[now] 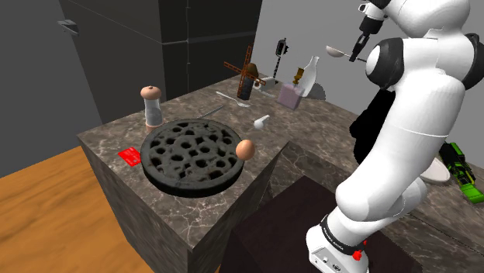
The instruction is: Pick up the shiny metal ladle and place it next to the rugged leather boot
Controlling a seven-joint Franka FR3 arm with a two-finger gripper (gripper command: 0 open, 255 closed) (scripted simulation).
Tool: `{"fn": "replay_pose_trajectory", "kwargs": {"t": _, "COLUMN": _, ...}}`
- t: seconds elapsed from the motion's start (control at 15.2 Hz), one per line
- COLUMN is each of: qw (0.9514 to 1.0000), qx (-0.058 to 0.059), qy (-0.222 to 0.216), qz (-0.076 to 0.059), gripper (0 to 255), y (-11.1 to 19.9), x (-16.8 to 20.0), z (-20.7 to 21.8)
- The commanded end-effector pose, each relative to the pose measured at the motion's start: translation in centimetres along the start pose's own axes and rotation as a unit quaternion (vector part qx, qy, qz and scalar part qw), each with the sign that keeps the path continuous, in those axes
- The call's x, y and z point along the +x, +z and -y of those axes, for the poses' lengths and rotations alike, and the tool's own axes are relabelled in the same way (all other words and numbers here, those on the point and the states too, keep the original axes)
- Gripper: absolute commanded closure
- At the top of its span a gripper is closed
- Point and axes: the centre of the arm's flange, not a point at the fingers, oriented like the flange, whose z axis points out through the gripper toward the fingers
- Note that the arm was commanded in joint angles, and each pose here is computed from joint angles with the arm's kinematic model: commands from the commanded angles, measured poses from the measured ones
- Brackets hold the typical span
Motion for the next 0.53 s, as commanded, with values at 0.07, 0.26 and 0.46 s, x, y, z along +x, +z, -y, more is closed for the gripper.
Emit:
{"fn": "replay_pose_trajectory", "kwargs": {"t": 0.07, "qw": 1.0000, "qx": 0.000, "qy": 0.000, "qz": 0.000, "gripper": 255, "y": 1.5, "x": 0.0, "z": 0.1}}
{"fn": "replay_pose_trajectory", "kwargs": {"t": 0.26, "qw": 1.0000, "qx": 0.000, "qy": 0.000, "qz": 0.000, "gripper": 255, "y": 3.1, "x": 0.0, "z": 0.3}}
{"fn": "replay_pose_trajectory", "kwargs": {"t": 0.46, "qw": 1.0000, "qx": 0.000, "qy": 0.000, "qz": 0.000, "gripper": 255, "y": 4.7, "x": -0.1, "z": 0.4}}
